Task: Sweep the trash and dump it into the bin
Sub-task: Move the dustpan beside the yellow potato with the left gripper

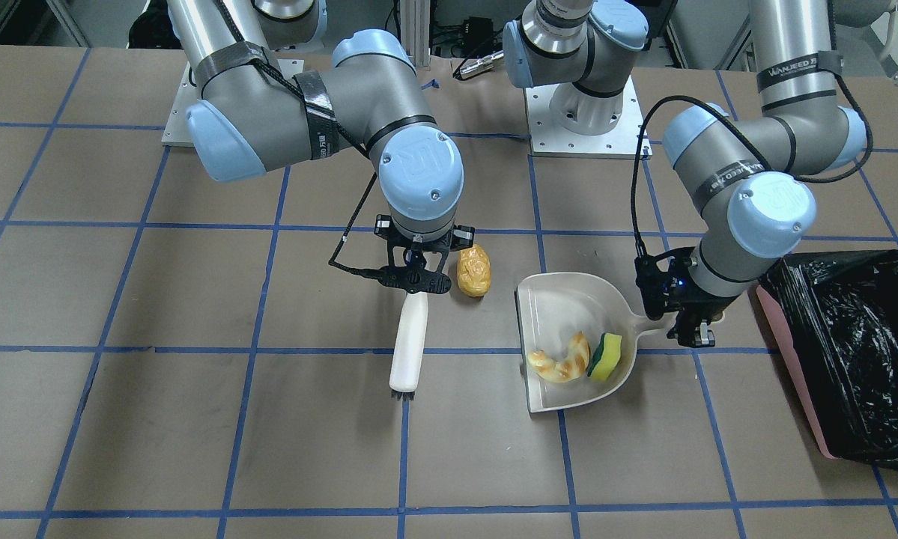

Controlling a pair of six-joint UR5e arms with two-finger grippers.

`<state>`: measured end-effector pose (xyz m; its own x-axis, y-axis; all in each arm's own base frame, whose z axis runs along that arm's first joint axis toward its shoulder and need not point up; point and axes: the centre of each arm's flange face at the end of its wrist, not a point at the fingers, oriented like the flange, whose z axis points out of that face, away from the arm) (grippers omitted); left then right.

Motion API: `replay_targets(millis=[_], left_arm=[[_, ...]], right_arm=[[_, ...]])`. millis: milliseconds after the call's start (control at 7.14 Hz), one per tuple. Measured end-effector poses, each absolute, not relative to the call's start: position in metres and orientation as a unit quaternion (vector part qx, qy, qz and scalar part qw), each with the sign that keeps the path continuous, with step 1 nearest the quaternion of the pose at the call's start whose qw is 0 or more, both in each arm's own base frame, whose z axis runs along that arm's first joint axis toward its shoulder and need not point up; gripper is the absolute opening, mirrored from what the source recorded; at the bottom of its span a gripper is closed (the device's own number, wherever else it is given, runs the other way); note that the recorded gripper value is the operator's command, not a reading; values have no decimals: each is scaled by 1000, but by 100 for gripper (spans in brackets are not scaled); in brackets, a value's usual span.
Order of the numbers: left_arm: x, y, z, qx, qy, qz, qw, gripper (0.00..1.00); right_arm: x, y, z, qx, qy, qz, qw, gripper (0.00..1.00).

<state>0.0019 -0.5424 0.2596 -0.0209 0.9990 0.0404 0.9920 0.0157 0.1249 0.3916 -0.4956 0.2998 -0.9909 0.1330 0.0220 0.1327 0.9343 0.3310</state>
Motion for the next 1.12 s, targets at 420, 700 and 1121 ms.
replay_targets(millis=[420, 700, 1121], left_arm=[[-13, -480, 258, 702, 708, 65, 30, 0], [-20, -454, 242, 695, 716, 62, 36, 0], [-26, -440, 230, 685, 726, 59, 40, 0]], right_arm=[[391, -495, 301, 64, 984, 166, 0, 0], [390, -496, 302, 62, 984, 164, -4, 0], [389, -496, 299, 63, 984, 166, -6, 0]])
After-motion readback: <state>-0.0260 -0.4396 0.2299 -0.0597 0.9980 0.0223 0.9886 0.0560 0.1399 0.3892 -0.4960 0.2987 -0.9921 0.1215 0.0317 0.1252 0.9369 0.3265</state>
